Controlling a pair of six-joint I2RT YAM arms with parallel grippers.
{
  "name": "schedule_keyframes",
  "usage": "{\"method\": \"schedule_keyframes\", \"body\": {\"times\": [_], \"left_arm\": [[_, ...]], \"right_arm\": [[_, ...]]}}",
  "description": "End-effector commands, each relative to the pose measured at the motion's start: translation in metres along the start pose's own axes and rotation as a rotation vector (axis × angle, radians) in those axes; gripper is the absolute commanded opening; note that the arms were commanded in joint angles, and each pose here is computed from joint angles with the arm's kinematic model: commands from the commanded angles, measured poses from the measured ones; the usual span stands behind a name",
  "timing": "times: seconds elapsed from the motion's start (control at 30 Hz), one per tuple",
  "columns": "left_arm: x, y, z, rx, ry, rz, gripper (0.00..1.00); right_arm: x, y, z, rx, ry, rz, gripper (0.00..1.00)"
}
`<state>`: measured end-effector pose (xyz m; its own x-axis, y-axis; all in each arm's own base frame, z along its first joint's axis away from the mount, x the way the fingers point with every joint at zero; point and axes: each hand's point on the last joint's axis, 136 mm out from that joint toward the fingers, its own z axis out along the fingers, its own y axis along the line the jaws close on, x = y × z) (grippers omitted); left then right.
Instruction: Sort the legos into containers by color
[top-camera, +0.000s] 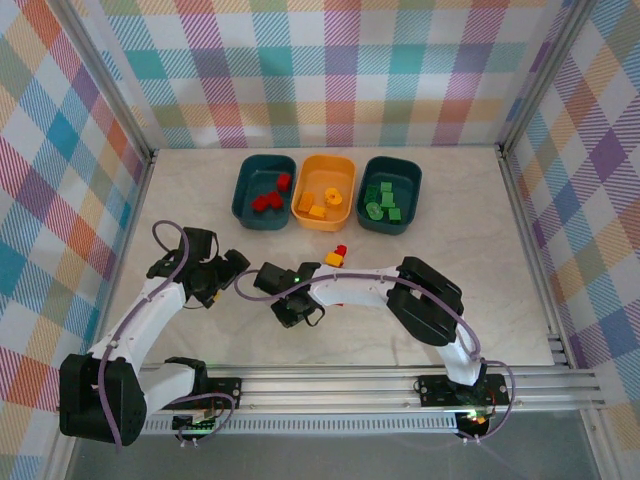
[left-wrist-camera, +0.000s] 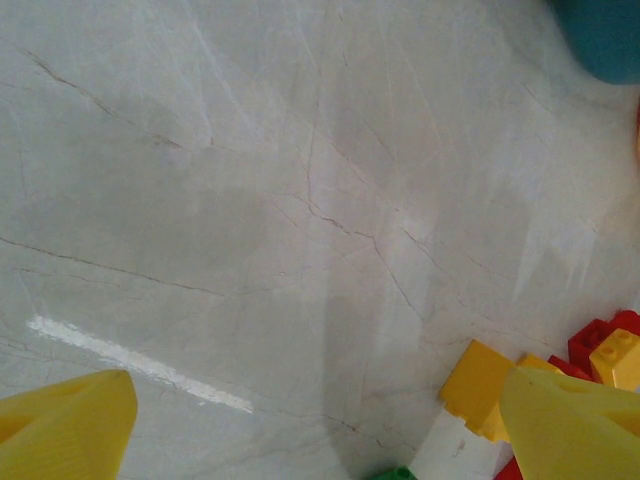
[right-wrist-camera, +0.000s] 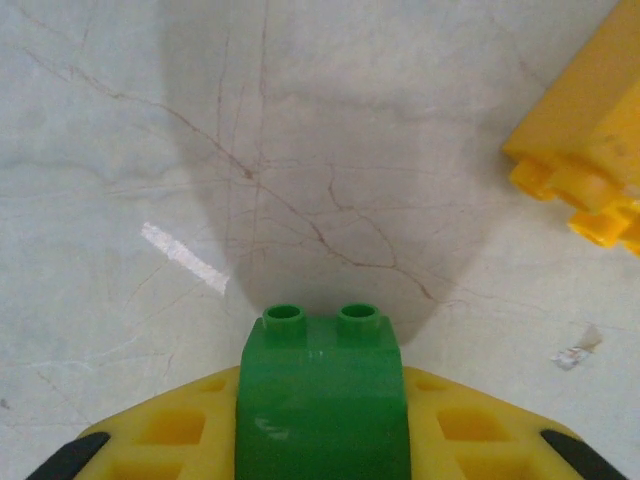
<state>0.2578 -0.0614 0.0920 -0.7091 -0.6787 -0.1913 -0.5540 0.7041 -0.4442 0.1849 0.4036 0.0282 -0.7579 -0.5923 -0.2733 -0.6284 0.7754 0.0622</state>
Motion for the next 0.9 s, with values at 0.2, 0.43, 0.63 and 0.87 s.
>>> {"method": "schedule_keyframes", "body": {"times": [0.2, 0.43, 0.63, 0.87], "left_arm": [[0.018, -0.023, -0.003, 0.122, 0.079, 0.102, 0.85], [0.047, -0.047, -0.002, 0.1, 0.122, 0.284, 0.82], [0.071, -0.07, 0.014, 0.027, 0.184, 0.455, 0.78], [0.085, -0.09, 0.028, -0.023, 0.192, 0.549, 0.78]], "right_arm": [[-0.069, -0.116, -0.091, 0.031, -0.217, 0.195, 0.19], [-0.094, -0.271, -0.103, 0.035, -0.278, 0.513, 0.17], [-0.11, -0.348, -0.077, 0.017, -0.223, 0.645, 0.18], [-0.122, -0.383, -0.067, 0.031, -0.207, 0.687, 0.48]]}}
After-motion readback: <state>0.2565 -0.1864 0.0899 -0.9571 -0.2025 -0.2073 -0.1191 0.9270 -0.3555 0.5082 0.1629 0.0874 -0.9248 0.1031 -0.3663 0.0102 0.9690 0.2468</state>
